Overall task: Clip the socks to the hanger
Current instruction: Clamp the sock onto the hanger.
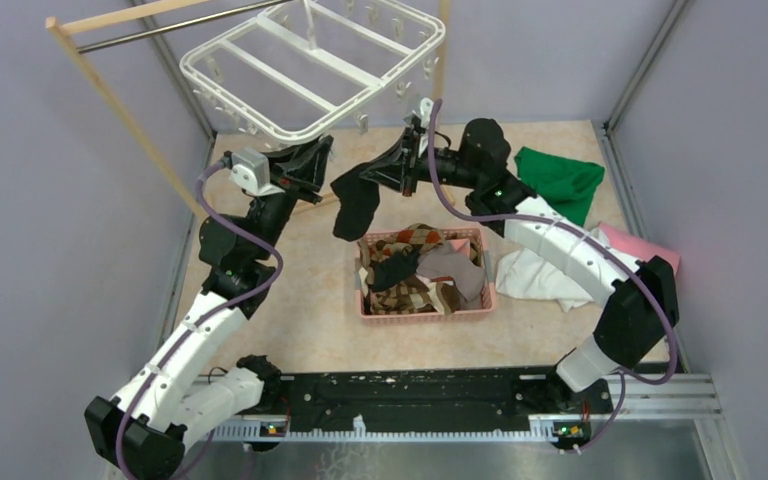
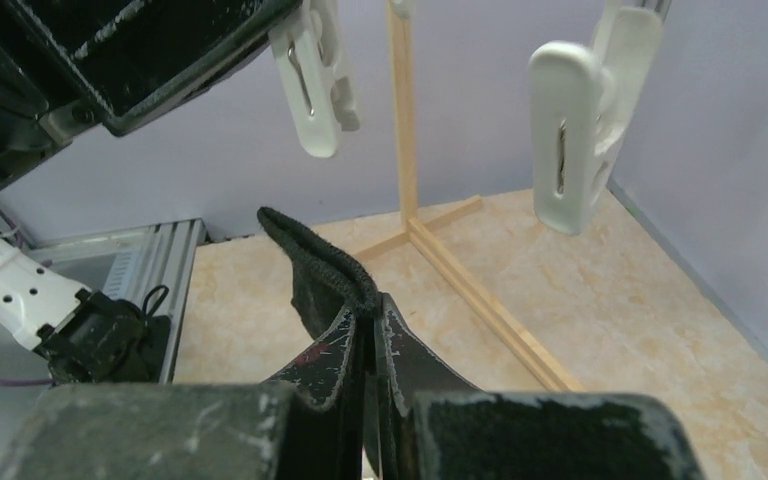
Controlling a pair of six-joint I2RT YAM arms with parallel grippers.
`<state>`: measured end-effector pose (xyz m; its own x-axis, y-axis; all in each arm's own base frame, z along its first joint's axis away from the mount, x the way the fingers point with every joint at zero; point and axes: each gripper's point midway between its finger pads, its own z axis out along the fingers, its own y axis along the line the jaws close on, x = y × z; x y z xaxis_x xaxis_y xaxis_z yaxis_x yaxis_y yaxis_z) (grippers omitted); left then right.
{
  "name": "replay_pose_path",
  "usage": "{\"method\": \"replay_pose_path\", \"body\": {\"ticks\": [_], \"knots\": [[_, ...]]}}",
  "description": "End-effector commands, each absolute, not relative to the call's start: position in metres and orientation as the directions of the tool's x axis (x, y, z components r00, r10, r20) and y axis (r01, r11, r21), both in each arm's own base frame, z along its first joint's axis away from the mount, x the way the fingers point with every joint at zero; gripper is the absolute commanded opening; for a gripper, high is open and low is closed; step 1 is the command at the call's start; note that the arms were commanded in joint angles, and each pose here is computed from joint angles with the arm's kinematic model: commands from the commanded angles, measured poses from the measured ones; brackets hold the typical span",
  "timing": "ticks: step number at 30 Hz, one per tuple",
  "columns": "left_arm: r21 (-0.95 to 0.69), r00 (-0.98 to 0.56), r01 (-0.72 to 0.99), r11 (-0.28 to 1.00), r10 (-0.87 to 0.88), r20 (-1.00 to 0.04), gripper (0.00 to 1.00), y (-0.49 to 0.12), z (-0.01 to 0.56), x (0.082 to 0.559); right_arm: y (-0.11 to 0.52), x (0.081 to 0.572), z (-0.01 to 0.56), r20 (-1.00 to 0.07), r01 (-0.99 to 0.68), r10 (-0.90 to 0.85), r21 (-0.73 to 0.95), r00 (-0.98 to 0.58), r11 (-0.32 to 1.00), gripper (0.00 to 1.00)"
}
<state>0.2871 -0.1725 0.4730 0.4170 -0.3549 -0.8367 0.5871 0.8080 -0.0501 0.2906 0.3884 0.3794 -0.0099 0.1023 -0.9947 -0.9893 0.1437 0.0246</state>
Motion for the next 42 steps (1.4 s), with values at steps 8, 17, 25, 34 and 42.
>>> {"method": "replay_pose_path", "body": {"ticks": [8, 17, 25, 34, 42], "knots": [[-0.056, 0.457, 0.604, 0.795, -0.403, -0.793, 0.18, -0.168, 0.496, 0.276, 0.408, 0.294, 0.42, -0.985, -0.993, 0.175, 0.022, -0.001, 0.119, 0.0], [-0.055, 0.459, 0.61, 0.791, -0.408, -0.789, 0.18, -0.168, 0.497, 0.274, 0.421, 0.299, 0.427, -0.981, -0.994, 0.195, 0.044, -0.023, 0.104, 0.0], [-0.052, 0.459, 0.604, 0.795, -0.401, -0.793, 0.18, -0.168, 0.495, 0.275, 0.424, 0.298, 0.437, -0.974, -0.996, 0.225, 0.032, -0.011, 0.088, 0.0], [-0.041, 0.471, 0.597, 0.801, -0.392, -0.79, 0.18, -0.167, 0.496, 0.275, 0.42, 0.287, 0.437, -0.975, -0.998, 0.221, -0.027, 0.037, 0.052, 0.0], [-0.032, 0.475, 0.604, 0.796, -0.392, -0.788, 0.18, -0.168, 0.498, 0.273, 0.411, 0.285, 0.434, -0.976, -0.998, 0.214, -0.034, 0.043, 0.046, 0.0]]}}
